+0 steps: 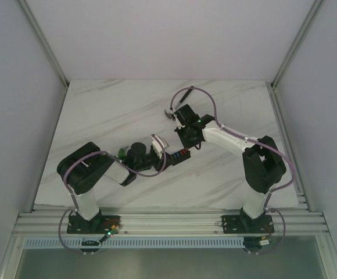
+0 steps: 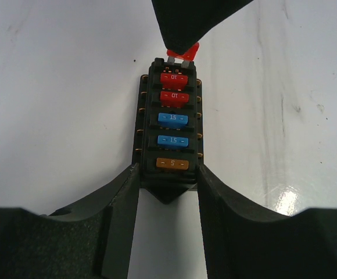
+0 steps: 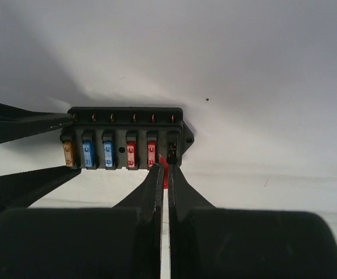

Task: Snap on the fuse box
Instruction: Install the fuse at the fuse box base.

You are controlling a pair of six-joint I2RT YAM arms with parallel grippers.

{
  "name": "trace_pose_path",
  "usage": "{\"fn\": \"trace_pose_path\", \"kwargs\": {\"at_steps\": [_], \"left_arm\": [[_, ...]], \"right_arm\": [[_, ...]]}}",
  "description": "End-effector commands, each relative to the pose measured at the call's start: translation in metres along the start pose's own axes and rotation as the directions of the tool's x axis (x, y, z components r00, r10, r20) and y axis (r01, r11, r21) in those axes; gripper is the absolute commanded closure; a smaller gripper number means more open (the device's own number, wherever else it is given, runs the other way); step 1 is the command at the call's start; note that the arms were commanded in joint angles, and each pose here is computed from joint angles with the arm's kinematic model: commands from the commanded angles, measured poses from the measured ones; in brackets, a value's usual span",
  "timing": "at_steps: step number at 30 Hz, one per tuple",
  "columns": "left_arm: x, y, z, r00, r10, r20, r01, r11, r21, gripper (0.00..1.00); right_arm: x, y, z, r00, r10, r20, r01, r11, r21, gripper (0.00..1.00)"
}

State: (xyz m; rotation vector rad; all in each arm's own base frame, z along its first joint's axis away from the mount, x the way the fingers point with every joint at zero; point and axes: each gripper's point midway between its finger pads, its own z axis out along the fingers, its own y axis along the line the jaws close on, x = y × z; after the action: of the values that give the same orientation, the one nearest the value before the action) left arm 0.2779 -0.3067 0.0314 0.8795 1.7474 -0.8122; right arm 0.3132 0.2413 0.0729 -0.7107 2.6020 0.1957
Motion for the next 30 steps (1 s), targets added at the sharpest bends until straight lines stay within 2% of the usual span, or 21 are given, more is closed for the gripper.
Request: {"fn": "trace_pose_path", "kwargs": {"at_steps": [1, 7, 21, 30], "left_arm": [[0.002, -0.001, 0.003, 1.000, 0.023, -0.003, -0.023, 0.999, 0.023, 0.51], [0.003, 0.000, 0.003, 1.000, 0.022, -0.008, -0.022, 1.000, 0.022, 0.51], [0.002, 0.001, 0.002, 1.000, 0.018, -0.007, -0.017, 1.000, 0.022, 0.52], [0.000, 0.001, 0.002, 1.000, 0.013, -0.004, -0.013, 1.000, 0.021, 0.52]], "right_arm": [[-0.005, -0.006, -0.002, 1.000, -0.026, -0.011, 0.027, 0.997, 0.071, 1.00], [-0.001, -0.010, 0.004, 0.998, -0.048, -0.044, 0.054, 0.989, 0.138, 1.00], [0.000, -0.010, 0.010, 0.994, -0.082, -0.067, 0.094, 0.976, 0.196, 1.00], [0.005, -0.006, 0.015, 0.992, -0.093, -0.086, 0.108, 0.976, 0.190, 1.00]]}}
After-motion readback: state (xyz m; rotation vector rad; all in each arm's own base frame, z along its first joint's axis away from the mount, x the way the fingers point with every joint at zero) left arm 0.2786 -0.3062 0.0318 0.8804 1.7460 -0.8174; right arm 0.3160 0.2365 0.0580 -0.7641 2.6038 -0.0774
